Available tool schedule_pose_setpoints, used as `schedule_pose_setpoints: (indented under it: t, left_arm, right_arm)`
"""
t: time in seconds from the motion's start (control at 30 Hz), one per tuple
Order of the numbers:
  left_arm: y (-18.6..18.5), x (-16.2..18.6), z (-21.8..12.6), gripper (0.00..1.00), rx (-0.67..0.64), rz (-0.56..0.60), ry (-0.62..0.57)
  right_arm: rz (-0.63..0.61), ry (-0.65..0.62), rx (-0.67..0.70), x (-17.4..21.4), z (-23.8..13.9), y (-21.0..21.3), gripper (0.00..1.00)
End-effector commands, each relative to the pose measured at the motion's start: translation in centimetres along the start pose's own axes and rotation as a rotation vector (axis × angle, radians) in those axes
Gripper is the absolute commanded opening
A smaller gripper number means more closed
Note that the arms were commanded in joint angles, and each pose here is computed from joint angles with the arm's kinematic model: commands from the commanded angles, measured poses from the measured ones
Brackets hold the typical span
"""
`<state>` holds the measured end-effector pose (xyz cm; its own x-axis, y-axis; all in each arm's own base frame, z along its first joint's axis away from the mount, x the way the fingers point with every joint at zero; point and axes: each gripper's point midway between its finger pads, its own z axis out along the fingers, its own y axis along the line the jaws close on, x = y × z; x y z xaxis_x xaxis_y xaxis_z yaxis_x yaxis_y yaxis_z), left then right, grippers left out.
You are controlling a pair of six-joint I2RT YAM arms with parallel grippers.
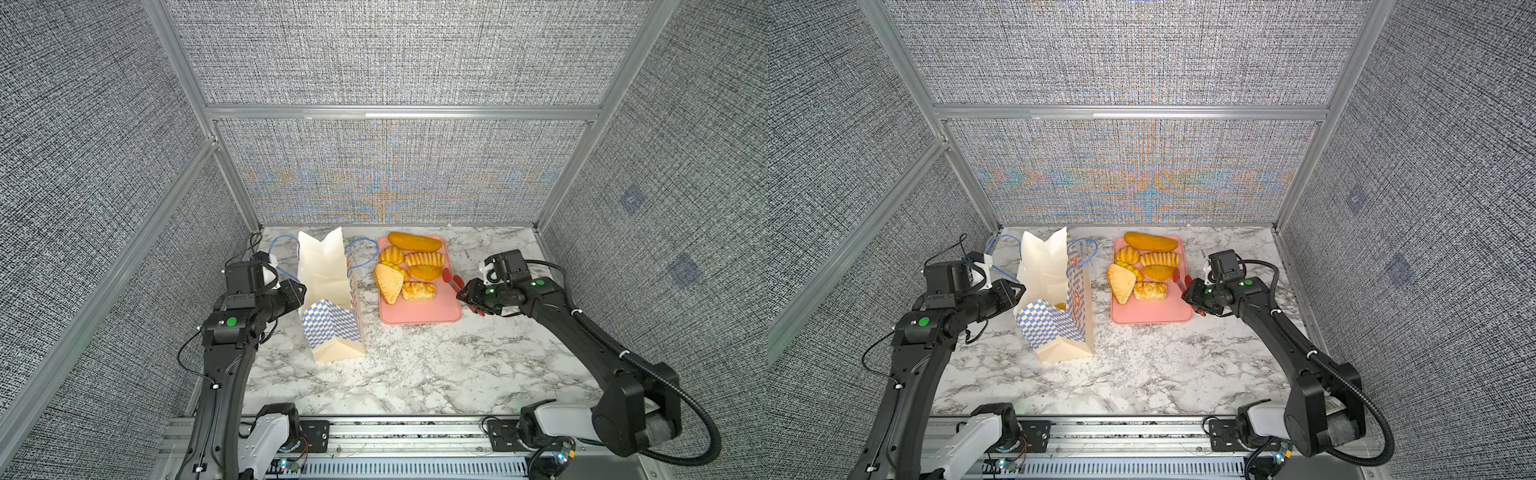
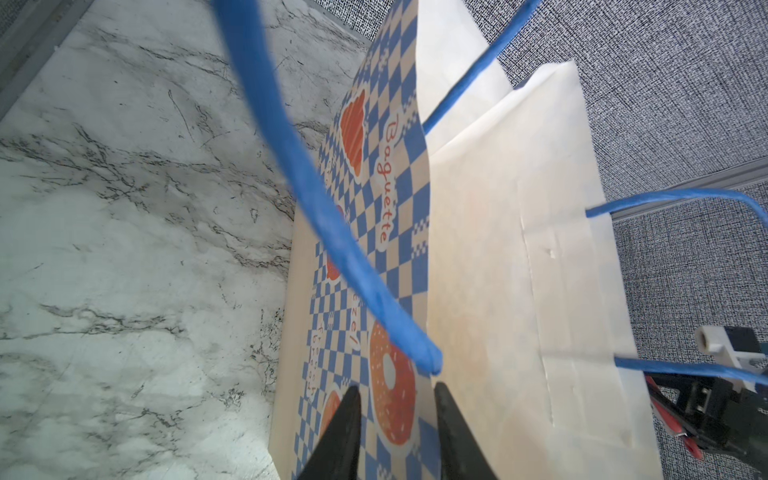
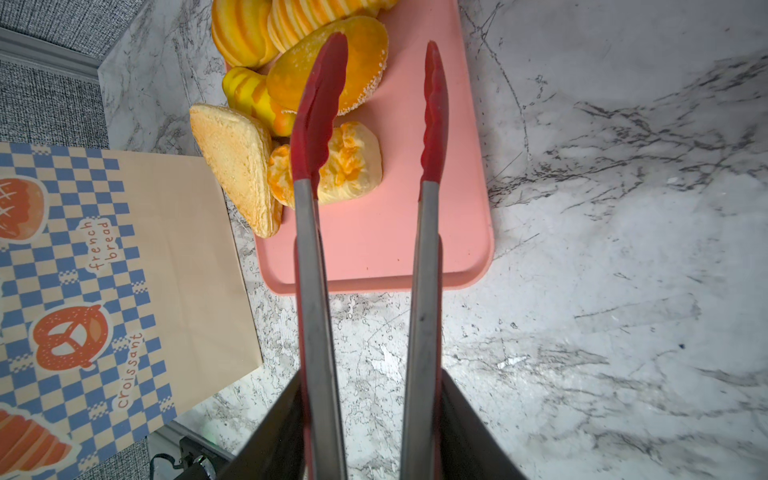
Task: Place the fake bread into the paper bag
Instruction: 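Withdraw the empty tongs from the bag back over the tray with the right gripper, then lower the open tongs around the round yellow bun on the tray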
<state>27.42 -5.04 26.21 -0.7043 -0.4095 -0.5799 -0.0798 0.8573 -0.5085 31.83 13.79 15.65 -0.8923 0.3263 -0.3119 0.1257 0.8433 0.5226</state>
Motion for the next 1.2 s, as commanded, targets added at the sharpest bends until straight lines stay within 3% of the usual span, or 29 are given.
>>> schedule_pose_setpoints:
  t: [0.0, 1.17]
  left_arm:
    - [-0.1, -0.1, 0.1, 0.31, 0.009, 0.007, -0.005]
    - [-0.1, -0.2, 0.2, 0.31, 0.007, 0.007, 0.003]
  right_arm:
    - [0.021, -0.024, -0.082, -1.1, 0.5, 1.1, 0.48]
    - [0.096, 0.018, -0.206, -3.0, 4.9, 2.4, 0.5]
